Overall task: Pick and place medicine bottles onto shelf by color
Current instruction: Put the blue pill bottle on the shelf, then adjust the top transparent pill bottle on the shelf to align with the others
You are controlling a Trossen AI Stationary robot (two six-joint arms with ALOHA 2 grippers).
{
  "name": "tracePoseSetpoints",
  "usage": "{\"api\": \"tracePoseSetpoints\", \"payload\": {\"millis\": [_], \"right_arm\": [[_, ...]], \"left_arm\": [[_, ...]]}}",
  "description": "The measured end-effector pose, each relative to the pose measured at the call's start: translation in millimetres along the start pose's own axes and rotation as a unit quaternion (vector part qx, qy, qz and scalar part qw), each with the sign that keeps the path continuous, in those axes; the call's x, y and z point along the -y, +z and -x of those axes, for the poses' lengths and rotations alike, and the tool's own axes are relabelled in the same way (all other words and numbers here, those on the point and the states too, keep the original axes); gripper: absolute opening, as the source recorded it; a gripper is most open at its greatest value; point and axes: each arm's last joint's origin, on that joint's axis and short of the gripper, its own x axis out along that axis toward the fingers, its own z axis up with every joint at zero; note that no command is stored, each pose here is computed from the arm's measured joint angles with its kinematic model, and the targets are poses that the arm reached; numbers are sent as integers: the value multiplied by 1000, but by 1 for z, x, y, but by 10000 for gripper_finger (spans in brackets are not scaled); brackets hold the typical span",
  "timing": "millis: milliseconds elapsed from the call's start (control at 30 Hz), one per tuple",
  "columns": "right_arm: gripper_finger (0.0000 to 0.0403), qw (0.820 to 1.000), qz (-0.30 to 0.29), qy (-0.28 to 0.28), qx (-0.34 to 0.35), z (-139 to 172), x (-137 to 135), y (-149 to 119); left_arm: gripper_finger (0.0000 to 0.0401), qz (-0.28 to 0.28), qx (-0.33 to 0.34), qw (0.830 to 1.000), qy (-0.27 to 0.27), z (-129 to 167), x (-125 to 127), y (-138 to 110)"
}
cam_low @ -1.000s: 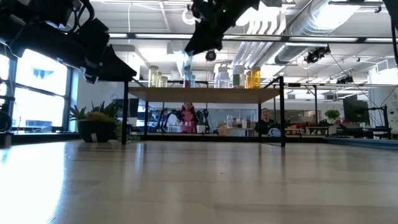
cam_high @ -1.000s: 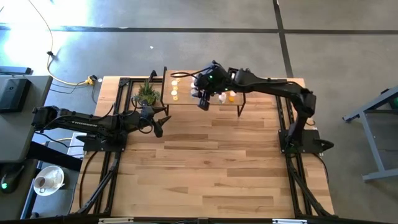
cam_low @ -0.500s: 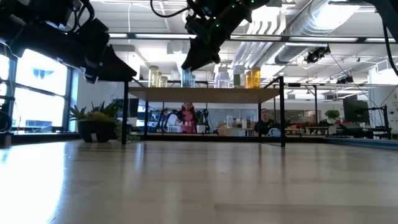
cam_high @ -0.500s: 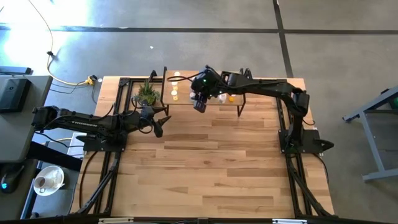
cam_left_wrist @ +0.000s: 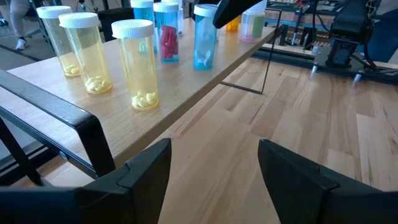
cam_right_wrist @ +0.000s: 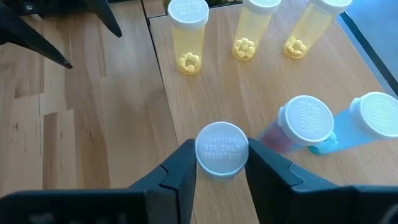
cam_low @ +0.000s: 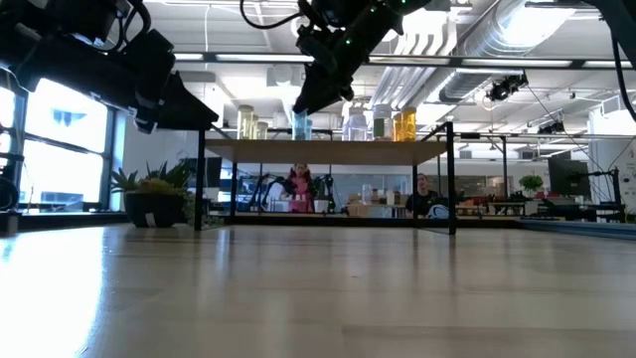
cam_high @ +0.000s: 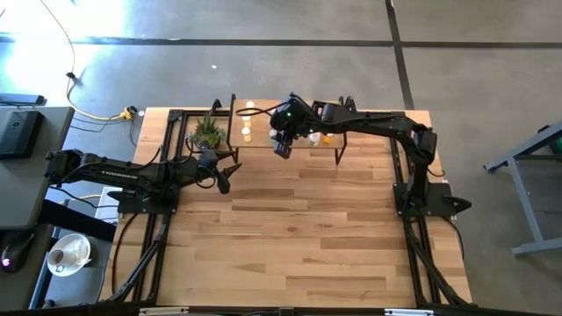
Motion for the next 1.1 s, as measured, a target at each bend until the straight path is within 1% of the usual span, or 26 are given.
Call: {"api": "tracePoseSetpoints", "payload": {"millis": [267, 533, 633, 867, 1100], "right_arm": [[140, 1000, 0, -9, 7, 0, 1, 1], [145, 1000, 0, -14, 8, 0, 1, 2], [145, 1000, 0, -7, 11, 3, 1, 3], [145, 1000, 4, -6, 24, 21, 1, 7], [145, 999, 4, -7, 39, 56, 0, 11]], "left_arm": [[229, 0, 0, 1000, 0, 0, 0, 0], [229, 0, 0, 1000, 0, 0, 0, 0], [229, 0, 0, 1000, 0, 0, 0, 0], [229, 0, 0, 1000, 0, 0, 0, 0], [229, 0, 0, 1000, 0, 0, 0, 0]]}}
